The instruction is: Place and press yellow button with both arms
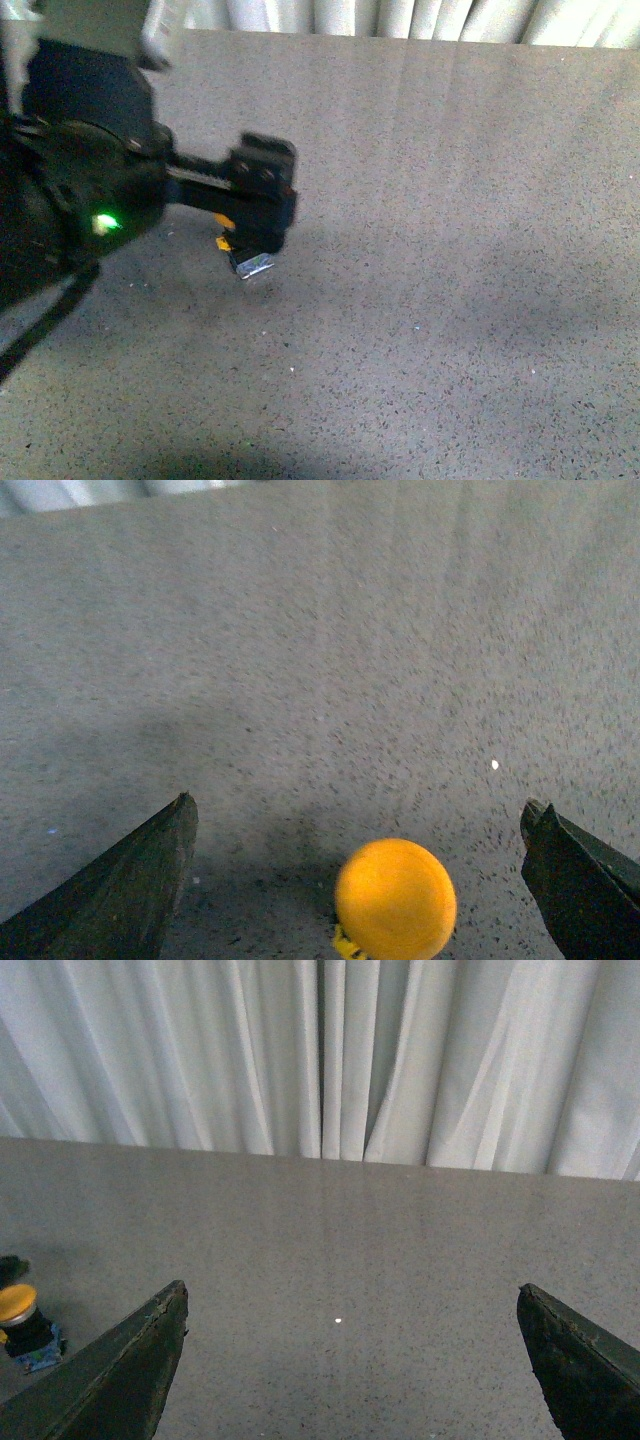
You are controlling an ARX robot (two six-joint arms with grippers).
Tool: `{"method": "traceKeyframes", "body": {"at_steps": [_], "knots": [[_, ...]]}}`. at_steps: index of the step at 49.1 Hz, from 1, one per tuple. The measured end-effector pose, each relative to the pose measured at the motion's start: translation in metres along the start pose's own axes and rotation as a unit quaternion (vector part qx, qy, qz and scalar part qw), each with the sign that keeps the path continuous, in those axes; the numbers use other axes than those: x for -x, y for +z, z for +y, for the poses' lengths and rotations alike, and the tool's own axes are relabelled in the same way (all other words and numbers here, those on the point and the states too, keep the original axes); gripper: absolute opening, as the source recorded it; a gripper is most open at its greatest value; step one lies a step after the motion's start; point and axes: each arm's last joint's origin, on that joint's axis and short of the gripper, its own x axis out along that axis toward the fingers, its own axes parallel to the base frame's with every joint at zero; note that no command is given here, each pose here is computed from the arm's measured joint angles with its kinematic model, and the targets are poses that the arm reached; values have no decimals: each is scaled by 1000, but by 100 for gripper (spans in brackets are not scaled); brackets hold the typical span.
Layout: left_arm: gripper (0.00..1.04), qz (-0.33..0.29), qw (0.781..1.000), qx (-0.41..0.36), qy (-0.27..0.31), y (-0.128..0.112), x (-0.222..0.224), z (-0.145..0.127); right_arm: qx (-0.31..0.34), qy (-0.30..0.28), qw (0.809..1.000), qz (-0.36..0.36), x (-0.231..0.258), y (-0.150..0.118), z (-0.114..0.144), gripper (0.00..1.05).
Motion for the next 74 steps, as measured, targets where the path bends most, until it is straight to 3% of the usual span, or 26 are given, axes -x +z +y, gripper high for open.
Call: {"method": "traceKeyframes", "body": {"at_steps": [13,14,17,22,25,26,29,36,45,52,58,61,66,74], "knots": [[96,-52,996,67,32,32,45,62,0,0,1000,0,0,0,0,96],[93,-68,994,68,55,33,49,69,0,0,1000,0,0,0,0,96],[79,-152,978,54,133,26,65,87,0,1,1000,0,0,0,0,96],[57,-179,972,39,144,9,99,104,-9,6,1000,20,-1,-1,0,96],[47,-178,970,40,158,3,114,106,-63,30,985,158,-2,2,0,96],[41,-181,969,40,162,1,119,105,-88,22,969,231,-4,4,0,96],[29,-188,969,35,156,0,128,102,-101,1,944,314,-15,8,-1,96],[1,-186,969,35,158,-5,140,98,-70,17,955,288,-60,28,3,96],[1,-189,969,32,158,-8,152,94,11,104,963,250,-128,39,34,96],[1,-189,969,32,159,-12,161,91,93,198,944,247,-186,31,86,96],[1,-193,968,32,158,-12,167,89,138,245,926,252,-215,19,127,96],[1,-195,967,31,159,-12,170,88,147,263,918,256,-223,13,144,88],[1,-197,967,31,159,-12,175,86,149,299,904,269,-231,2,170,65],[1,-199,967,30,159,-13,181,84,151,327,885,295,-233,-18,189,31]]}}
